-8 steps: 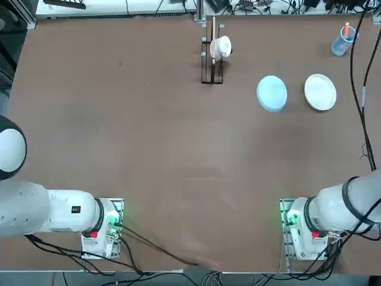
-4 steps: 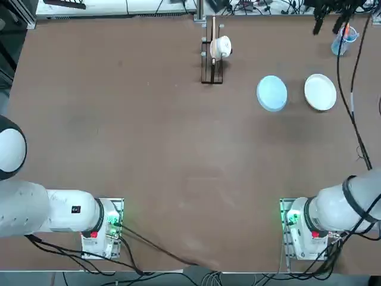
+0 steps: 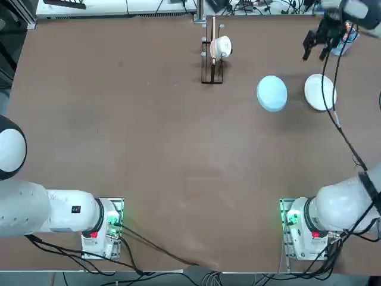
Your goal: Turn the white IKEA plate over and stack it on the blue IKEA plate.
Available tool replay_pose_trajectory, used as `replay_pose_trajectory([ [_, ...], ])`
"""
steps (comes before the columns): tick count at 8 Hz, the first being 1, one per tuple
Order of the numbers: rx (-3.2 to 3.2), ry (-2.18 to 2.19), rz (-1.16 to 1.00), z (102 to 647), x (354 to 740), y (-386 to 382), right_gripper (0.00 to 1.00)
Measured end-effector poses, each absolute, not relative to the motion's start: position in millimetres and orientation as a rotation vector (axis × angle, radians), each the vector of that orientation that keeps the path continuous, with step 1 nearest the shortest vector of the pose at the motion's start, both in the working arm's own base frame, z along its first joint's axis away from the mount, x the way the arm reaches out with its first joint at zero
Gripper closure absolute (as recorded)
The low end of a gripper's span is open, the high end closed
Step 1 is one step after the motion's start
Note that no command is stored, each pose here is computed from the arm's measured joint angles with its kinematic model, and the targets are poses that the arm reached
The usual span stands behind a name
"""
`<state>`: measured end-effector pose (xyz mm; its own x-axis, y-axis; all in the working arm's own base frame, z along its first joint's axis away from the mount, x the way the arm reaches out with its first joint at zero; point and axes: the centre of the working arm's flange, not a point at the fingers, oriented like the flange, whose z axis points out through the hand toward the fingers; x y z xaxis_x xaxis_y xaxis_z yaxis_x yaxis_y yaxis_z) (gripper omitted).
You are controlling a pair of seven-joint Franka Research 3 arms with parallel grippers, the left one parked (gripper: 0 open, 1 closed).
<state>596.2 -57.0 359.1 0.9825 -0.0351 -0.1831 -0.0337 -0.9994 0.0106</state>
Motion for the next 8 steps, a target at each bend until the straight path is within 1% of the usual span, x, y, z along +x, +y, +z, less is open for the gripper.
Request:
replay_pose_trajectory([
  [2, 3.134, -0.023, -0.156, 292.6, 569.2, -81.9, 0.0],
  [4, 3.139, -0.016, -0.104, 236.4, 541.1, -98.5, 0.0],
  [6, 3.143, 0.001, -0.108, 205.6, 536.5, -103.7, 0.0],
  [8, 3.145, -0.006, -0.11, 191.9, 534.5, -110.2, 0.04],
])
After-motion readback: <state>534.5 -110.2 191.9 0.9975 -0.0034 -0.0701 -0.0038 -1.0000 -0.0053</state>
